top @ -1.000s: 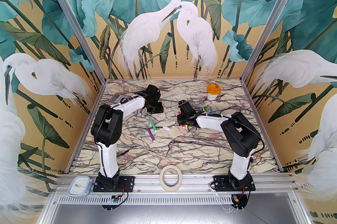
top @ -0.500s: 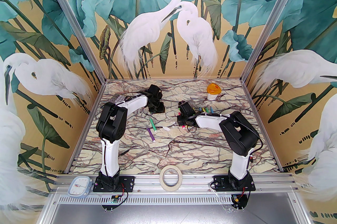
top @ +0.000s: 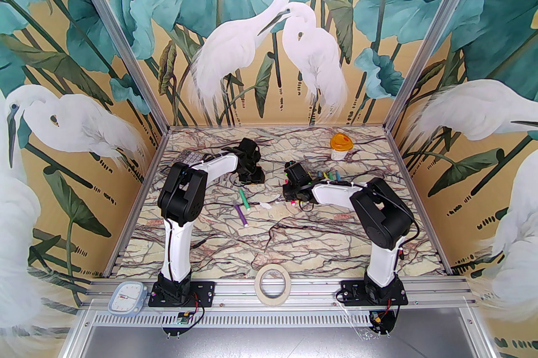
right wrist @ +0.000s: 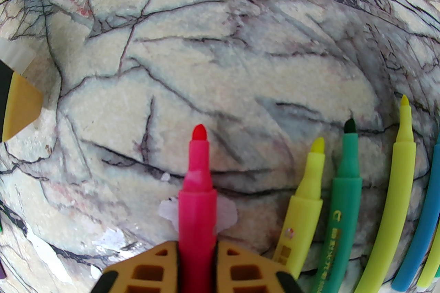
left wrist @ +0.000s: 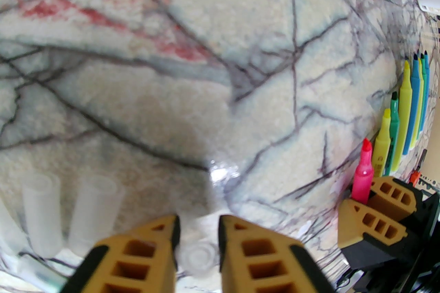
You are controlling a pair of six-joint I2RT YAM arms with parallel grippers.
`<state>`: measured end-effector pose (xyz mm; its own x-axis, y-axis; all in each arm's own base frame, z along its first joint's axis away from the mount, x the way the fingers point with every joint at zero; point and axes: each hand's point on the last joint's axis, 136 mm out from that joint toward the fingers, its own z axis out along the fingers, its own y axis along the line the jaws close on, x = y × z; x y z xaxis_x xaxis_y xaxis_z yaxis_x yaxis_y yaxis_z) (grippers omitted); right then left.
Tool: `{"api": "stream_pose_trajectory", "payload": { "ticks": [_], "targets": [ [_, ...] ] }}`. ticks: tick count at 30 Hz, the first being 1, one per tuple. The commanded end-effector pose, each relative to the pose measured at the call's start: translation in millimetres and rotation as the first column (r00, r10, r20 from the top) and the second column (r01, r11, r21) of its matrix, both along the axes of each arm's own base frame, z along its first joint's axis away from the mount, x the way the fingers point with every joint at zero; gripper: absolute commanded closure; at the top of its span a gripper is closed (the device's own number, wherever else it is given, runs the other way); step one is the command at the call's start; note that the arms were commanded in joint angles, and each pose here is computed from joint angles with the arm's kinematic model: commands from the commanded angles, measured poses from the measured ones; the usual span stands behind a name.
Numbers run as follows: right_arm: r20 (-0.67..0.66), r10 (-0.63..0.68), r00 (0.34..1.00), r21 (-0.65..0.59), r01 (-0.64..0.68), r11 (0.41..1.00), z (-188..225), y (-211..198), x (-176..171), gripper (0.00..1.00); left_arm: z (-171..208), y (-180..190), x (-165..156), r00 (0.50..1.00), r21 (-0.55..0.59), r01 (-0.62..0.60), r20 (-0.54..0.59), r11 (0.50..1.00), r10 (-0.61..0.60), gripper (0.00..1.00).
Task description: Open the pen caps
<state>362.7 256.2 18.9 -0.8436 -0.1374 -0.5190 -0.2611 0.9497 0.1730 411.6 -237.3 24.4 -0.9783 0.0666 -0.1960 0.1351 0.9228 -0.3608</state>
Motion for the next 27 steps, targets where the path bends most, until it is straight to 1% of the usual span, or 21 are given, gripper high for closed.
{"api": "stream_pose_trajectory", "payload": {
  "ticks": [1,6,10,14,17,24,27],
  "targets": [
    [-0.016,0.013,1.0,0.006,-0.012,1.0,-0.9,5.6,-0.2,0.88,6.8,-8.3,-0.9,1.0,-0.026,0.022,0.0,0.999,-0.022,0.69],
    [-0.01,0.019,1.0,0.004,-0.019,1.0,3.5,5.7,0.6,0.84,20.0,-11.8,-2.1,1.0,-0.062,0.025,0.021,0.998,-0.024,0.65],
    [-0.006,0.032,0.999,0.005,-0.032,0.999,8.7,7.1,0.8,0.8,38.1,-11.0,-3.9,0.998,-0.081,0.024,0.064,0.996,-0.019,0.63],
    [0.004,0.048,0.999,0.008,-0.048,0.999,16.9,8.8,0.0,0.76,52.3,-3.6,-8.6,0.994,-0.078,0.007,0.107,0.997,0.001,0.59],
    [0.012,0.059,0.998,0.006,-0.06,0.998,23.6,9.6,0.2,0.74,59.1,5.8,-15.2,0.991,-0.072,-0.014,0.132,0.997,0.024,0.55],
    [0.014,0.079,0.997,-0.023,-0.079,0.997,29.3,10.1,-0.2,0.73,73.1,36.4,-29.2,0.978,-0.098,-0.09,0.178,0.991,0.107,0.53],
    [0.022,0.109,0.994,-0.04,-0.108,0.993,37.3,16.9,-4.6,0.71,79.9,58.1,-36.5,0.965,-0.114,-0.14,0.205,0.984,0.161,0.47]
  ]
}}
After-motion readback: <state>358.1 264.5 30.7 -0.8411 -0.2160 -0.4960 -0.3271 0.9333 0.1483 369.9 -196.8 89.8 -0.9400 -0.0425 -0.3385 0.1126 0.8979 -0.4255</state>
